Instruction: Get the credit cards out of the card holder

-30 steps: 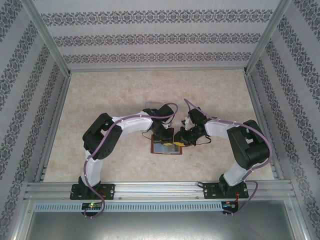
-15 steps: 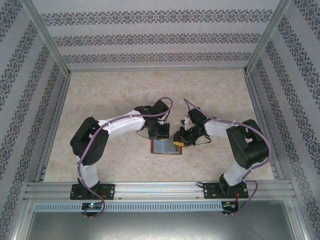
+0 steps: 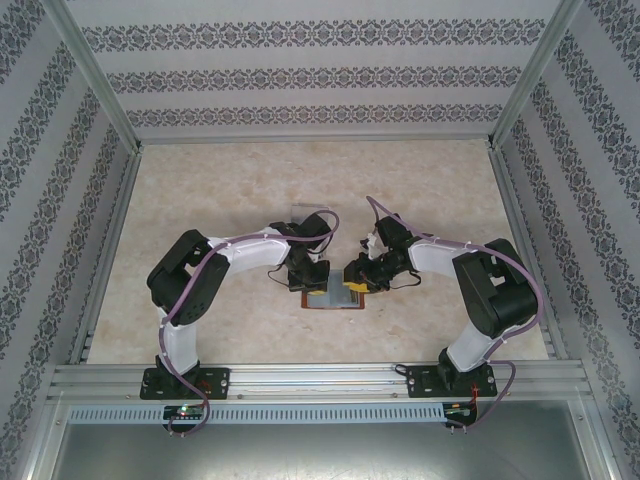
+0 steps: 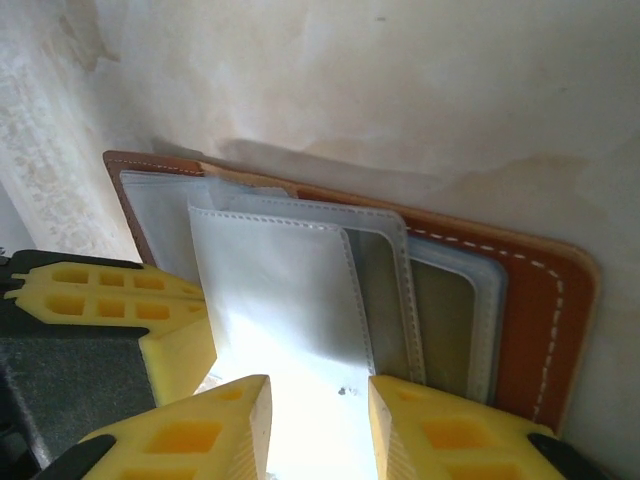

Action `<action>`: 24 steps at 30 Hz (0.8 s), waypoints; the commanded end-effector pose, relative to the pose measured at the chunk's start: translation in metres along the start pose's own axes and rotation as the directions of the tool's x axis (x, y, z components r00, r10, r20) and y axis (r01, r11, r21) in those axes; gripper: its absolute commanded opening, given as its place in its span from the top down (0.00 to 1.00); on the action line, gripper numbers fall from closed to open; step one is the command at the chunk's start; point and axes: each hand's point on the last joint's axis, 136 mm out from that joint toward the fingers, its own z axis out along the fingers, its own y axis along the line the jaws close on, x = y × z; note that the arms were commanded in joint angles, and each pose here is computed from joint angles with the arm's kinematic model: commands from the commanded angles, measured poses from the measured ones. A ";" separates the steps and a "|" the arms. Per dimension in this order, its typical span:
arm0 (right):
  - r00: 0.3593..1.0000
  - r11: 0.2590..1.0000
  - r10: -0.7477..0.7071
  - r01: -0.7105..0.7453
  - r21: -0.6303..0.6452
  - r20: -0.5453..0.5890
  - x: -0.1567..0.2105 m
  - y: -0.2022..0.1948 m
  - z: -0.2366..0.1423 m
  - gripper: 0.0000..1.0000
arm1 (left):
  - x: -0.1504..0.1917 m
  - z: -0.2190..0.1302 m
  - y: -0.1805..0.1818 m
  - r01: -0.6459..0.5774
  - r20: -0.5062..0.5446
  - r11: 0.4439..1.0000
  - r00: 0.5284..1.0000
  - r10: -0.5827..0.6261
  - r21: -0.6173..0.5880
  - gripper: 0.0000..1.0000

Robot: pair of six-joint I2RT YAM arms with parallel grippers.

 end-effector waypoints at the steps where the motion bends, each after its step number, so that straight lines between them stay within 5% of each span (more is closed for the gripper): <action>1: 0.999 0.999 0.022 -0.021 0.050 -0.027 0.011 -0.008 0.003 0.66 | 0.003 0.012 0.011 0.010 -0.033 1.000 0.999 -0.010 -0.017 0.98; 15: 1.000 0.997 0.013 -0.011 0.070 -0.025 0.010 -0.005 0.003 0.65 | -0.005 -0.032 -0.011 0.017 0.091 0.995 0.996 -0.026 0.099 0.95; 24: 0.999 0.997 0.018 -0.016 0.076 -0.028 0.011 -0.007 0.004 0.65 | -0.006 -0.021 -0.033 0.050 0.044 0.964 0.997 -0.063 0.260 0.79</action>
